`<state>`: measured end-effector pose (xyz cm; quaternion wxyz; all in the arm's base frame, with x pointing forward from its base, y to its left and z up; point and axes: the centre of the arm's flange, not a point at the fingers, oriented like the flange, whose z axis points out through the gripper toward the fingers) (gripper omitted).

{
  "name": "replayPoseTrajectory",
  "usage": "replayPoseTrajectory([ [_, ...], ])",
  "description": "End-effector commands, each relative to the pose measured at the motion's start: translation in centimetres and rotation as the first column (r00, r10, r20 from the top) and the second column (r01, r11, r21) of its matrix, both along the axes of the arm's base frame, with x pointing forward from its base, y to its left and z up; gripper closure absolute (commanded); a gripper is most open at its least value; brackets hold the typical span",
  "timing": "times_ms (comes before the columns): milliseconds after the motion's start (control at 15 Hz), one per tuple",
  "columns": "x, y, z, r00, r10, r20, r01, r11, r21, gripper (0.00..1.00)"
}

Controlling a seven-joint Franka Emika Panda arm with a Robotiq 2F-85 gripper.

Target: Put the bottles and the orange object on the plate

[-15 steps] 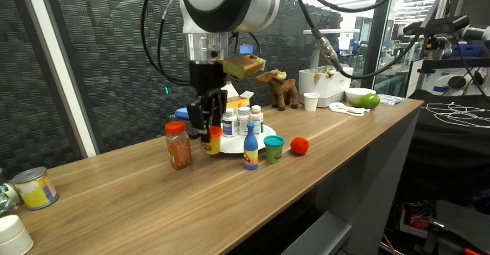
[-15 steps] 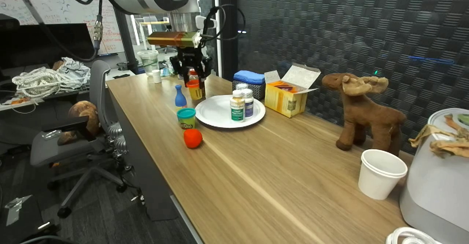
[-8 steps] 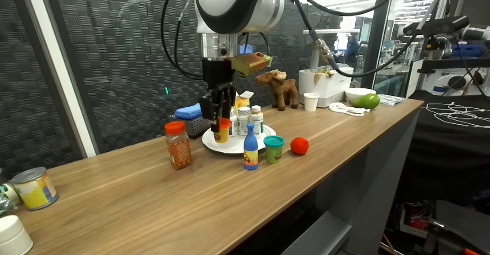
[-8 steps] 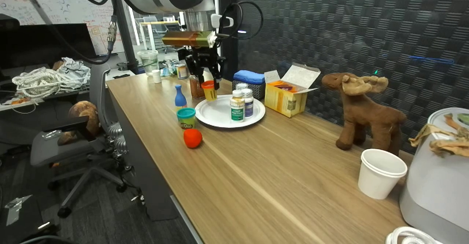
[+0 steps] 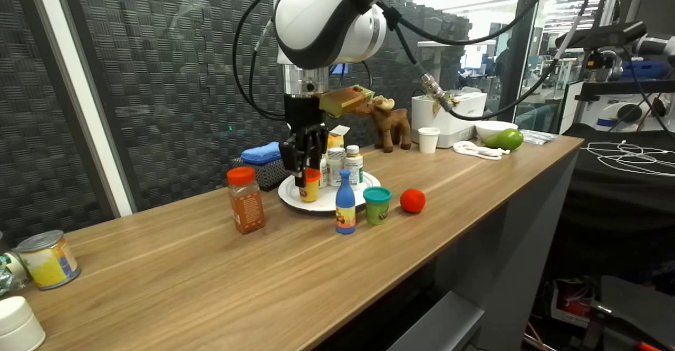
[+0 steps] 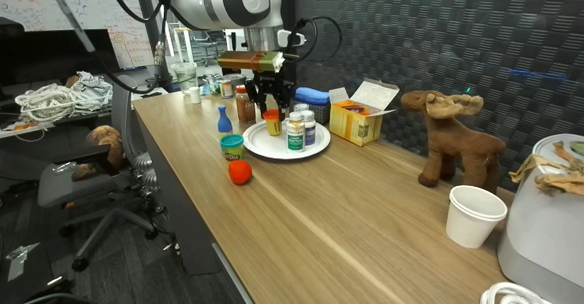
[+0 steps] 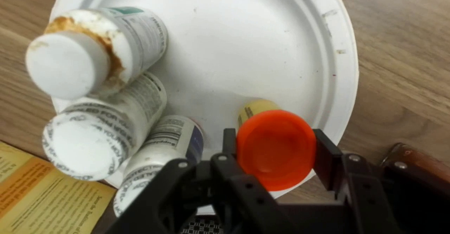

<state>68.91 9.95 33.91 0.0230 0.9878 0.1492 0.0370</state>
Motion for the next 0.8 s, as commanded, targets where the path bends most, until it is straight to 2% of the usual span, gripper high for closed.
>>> replayPoseTrajectory([
  [0,2.05,0.14,0.53,0.999,-0.031,0.034,0.031,0.999,0.009,0.71],
  [467,2.41,0.10,0.41,0.998,-0.043,0.038,0.043,0.999,0.015,0.71],
  [533,2.40,0.13,0.39,0.998,-0.044,0.037,0.043,0.999,0.015,0.61],
  [600,2.35,0.19,0.40,0.998,-0.042,0.036,0.041,0.999,0.014,0.21],
  [733,2.17,0.27,0.61,0.998,-0.040,0.038,0.040,0.999,0.012,0.16],
])
